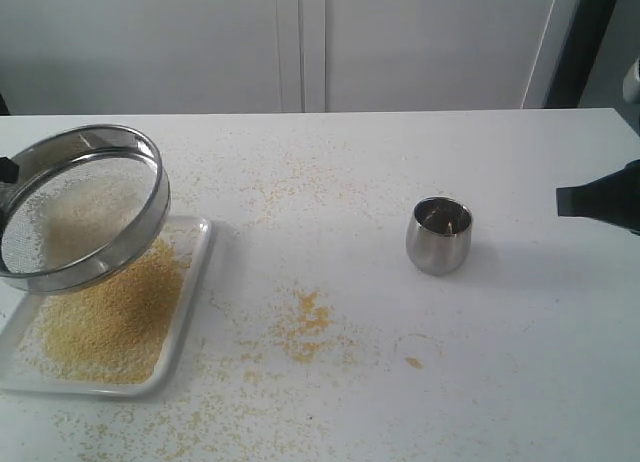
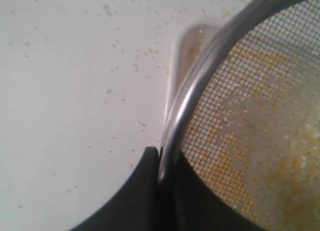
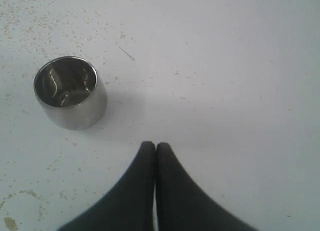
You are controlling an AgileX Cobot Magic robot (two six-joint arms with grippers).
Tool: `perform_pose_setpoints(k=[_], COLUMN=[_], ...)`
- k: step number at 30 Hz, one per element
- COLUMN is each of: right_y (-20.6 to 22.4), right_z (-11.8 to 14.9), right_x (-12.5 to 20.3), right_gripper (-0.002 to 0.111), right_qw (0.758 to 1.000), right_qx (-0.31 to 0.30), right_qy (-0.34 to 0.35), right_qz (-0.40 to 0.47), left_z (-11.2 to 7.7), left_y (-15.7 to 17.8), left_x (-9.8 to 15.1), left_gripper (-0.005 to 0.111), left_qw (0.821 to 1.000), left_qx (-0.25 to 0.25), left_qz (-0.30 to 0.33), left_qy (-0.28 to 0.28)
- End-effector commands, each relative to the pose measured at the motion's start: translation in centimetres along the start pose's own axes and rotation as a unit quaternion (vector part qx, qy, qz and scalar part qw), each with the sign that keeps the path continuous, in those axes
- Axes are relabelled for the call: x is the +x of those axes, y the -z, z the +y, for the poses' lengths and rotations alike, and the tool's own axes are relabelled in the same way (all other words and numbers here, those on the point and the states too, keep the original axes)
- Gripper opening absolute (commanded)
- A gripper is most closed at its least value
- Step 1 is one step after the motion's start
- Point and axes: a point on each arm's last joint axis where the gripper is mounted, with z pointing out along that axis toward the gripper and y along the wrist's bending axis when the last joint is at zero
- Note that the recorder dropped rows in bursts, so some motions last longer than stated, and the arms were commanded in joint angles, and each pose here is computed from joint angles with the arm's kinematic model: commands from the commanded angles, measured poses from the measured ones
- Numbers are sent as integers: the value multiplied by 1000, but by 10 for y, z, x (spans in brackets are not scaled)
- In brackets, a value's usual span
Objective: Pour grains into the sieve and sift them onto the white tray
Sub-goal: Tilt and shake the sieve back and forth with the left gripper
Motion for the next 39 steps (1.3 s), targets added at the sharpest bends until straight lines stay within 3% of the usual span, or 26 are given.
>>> perform_pose_setpoints(k=[1,4,5,7,9,10,12,13,14,15,18,19,21,23,25,27,28,30,31,34,35,37,39], right_y=[1,1,1,1,1,1,1,1,1,1,1,1,1,1,1,1,1,1,1,1,1,1,1], right_z=[-1,-1,-1,-1,-1,-1,-1,-1,-1,-1,-1,-1,-1,-1,-1,-1,-1,-1,-1,-1,-1,-1,-1], right_x=[0,0,0,0,0,0,0,0,0,0,0,0,0,0,0,0,0,0,0,0,0,0,0], right_gripper=[0,0,0,0,0,0,0,0,0,0,0,0,0,0,0,0,0,0,0,0,0,0,0], right_qw=[1000,1000,1000,1000,1000,1000,1000,1000,1000,1000,1000,1000,1000,1000,1000,1000,1000,1000,1000,1000,1000,1000,1000], right_qx=[2,2,2,2,2,2,2,2,2,2,2,2,2,2,2,2,2,2,2,2,2,2,2], right_qy=[-2,-2,-2,-2,-2,-2,-2,-2,-2,-2,-2,-2,-2,-2,-2,-2,-2,-2,-2,-2,-2,-2,-2], right_qz=[-7,-7,-7,-7,-7,-7,-7,-7,-7,-7,-7,-7,-7,-7,-8,-8,-8,-8,-8,-8,-8,-8,-8], left_z=[-18,1,1,-11,-23,-23,-12,-4,1,0,-24,-31,-32,-20,-17,-28,-39,-46,-41,-9,-5,-11,-28], left_y=[1,5,5,2,0,-1,1,3,4,4,-1,-3,-3,-1,1,-2,-3,-4,-3,4,6,5,2], left_x=[3,-1,-1,1,6,7,6,5,5,6,12,13,10,6,4,5,8,10,8,2,2,5,8], left_gripper=[0,0,0,0,0,0,0,0,0,0,0,0,0,0,0,0,0,0,0,0,0,0,0], left_qw=[996,998,997,999,990,986,991,995,996,997,985,982,988,996,998,999,995,988,992,999,998,999,997], left_qx=[10,-24,-23,-13,-11,-25,-63,-77,-79,-72,-46,-42,-52,-67,-50,-9,14,23,10,-15,-14,3,31], left_qz=[25,-6,-6,12,42,53,48,40,35,40,80,84,66,41,29,37,49,58,52,17,16,30,50], left_qy=[-85,58,67,-27,-137,-155,-108,-54,-8,1,-143,-162,-126,-42,20,-25,-91,-139,-114,37,51,23,-59])
